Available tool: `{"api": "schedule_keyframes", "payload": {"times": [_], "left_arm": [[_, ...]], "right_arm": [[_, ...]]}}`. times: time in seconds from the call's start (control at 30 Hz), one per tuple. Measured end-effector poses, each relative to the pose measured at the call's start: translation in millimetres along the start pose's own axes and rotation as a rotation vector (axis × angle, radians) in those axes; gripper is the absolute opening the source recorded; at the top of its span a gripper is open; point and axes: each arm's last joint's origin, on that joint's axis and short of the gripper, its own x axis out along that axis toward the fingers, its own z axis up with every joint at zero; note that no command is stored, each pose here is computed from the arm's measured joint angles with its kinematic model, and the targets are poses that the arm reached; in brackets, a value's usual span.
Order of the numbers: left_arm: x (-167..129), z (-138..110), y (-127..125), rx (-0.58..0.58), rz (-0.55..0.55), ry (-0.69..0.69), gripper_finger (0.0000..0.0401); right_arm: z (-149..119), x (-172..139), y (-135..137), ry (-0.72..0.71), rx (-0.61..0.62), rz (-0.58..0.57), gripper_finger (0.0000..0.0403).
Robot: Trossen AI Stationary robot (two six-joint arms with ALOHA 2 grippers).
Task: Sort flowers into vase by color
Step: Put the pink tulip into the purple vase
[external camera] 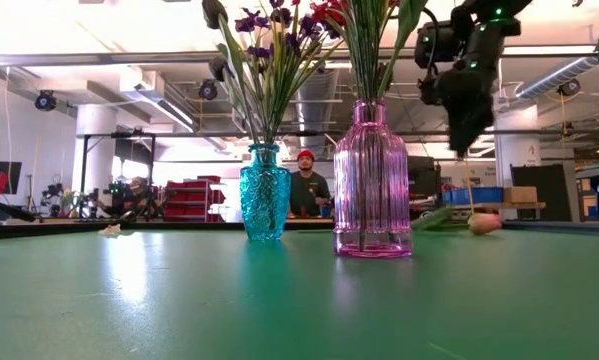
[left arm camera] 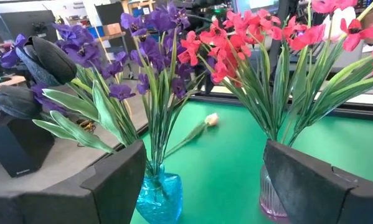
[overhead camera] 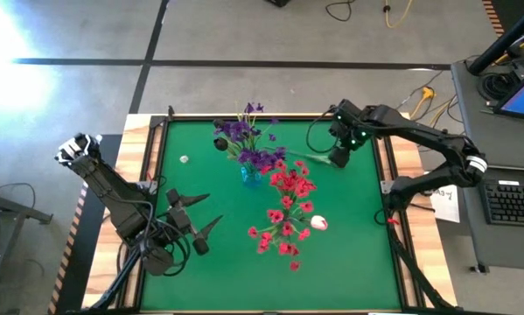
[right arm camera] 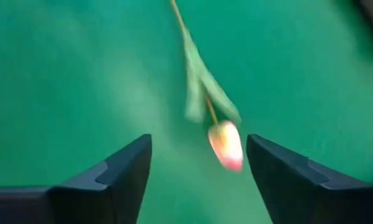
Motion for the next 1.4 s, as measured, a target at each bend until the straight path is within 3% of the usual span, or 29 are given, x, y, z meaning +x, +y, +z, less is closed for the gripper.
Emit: {"api": "schedule_keyframes", "payload": {"times": [0.1,0.23,0.5,0.67,0.9,1.03,1.27,1.4], "left_arm": [[-0.2,2.3,-0.3,-0.008,-0.001,-0.001,0.0307],[-0.4,4.1,-0.8,-0.016,-0.009,0.002,0.0307],[-0.4,4.4,-0.8,-0.014,-0.008,0.001,0.0307],[-0.4,4.8,-0.9,-0.017,-0.006,-0.001,0.0307],[-0.4,5.3,-1.0,-0.023,-0.004,-0.004,0.0307],[-0.4,5.3,-1.0,-0.023,-0.003,-0.004,0.0307],[0.0,5.4,-0.9,-0.024,0.0,-0.005,0.0307],[0.5,5.8,-0.9,-0.03,0.002,-0.006,0.0307]], "right_arm": [[8.8,10.6,-1.0,-0.097,-0.037,0.005,0.0271],[10.3,38.0,-3.5,-0.122,-0.088,0.008,0.0274],[12.3,101.5,-10.5,-0.109,-0.145,-0.025,0.0248],[25.0,122.0,-15.8,-0.115,-0.213,-0.135,0.0233],[34.8,147.6,-19.5,-0.05,-0.242,-0.149,0.021],[35.2,150.9,-19.6,-0.04,-0.253,-0.142,0.0167],[35.9,145.7,-19.2,-0.06,-0.253,-0.151,0.0034],[35.5,143.0,-20.4,-0.061,-0.238,-0.169,0.0018]]}}
